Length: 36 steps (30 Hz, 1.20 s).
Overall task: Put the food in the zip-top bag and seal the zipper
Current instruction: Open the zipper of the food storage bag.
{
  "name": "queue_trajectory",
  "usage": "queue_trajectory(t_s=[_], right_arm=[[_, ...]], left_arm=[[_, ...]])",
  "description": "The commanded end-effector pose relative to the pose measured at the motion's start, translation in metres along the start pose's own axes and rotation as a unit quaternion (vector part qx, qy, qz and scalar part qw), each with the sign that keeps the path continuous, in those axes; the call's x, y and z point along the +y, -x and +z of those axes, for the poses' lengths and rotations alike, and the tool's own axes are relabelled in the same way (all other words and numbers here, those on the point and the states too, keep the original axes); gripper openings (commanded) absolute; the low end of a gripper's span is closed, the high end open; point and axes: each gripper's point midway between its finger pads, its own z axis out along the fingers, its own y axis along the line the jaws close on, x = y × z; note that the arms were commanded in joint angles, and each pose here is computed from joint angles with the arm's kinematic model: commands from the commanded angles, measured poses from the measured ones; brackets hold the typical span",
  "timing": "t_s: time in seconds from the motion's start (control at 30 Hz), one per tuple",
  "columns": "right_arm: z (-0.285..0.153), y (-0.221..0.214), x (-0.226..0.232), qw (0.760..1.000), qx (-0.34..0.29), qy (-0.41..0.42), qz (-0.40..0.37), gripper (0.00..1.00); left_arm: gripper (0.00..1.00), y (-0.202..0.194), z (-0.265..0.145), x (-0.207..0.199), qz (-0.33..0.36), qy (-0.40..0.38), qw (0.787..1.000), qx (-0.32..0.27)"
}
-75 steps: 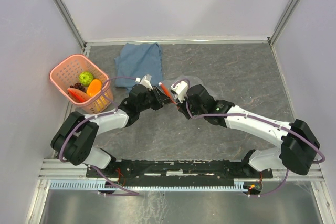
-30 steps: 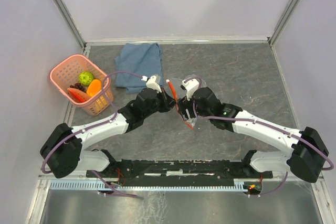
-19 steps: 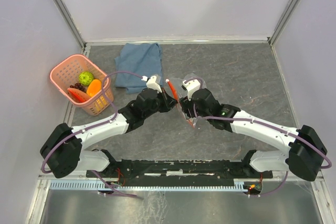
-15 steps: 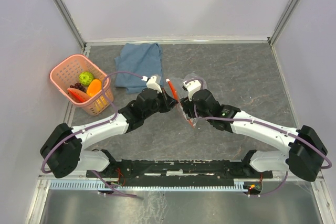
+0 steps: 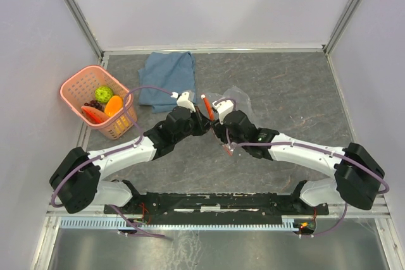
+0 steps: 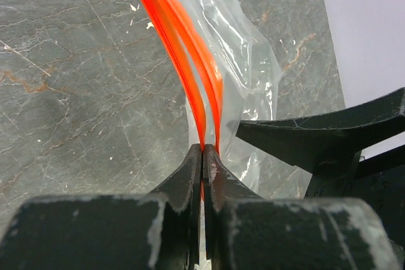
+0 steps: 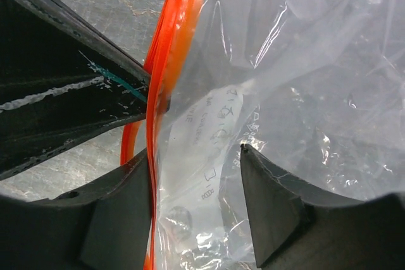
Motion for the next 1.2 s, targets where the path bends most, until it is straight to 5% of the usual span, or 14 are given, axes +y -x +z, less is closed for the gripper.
queue_trajectory(t_s=[0.0,0.33,0.77,1.17], right_arm=[[0.001,0.019,-0.013,0.998,-0.041,-0.051,-0.007,0.59],[-0.035,0.048,-0.045,0.99,-0.076,-0.12,-0.025,0.19],[-0.092,0.089,-0.089,0.97,-0.1,-0.221,-0.032,0.18],[-0.055,0.081,-0.065,0.98,-0.081,-0.178,-0.023,0.26]], left_arm=[[0.03,0.017,0.0,-0.011,-0.017,0.001,0.999,-0.027],[0.03,0.026,-0.006,0.005,0.005,0.056,0.998,-0.036],[0.03,0.057,-0.031,0.027,0.067,0.144,0.985,-0.07],[0.03,0.069,-0.044,-0.033,0.054,0.007,0.995,-0.082]])
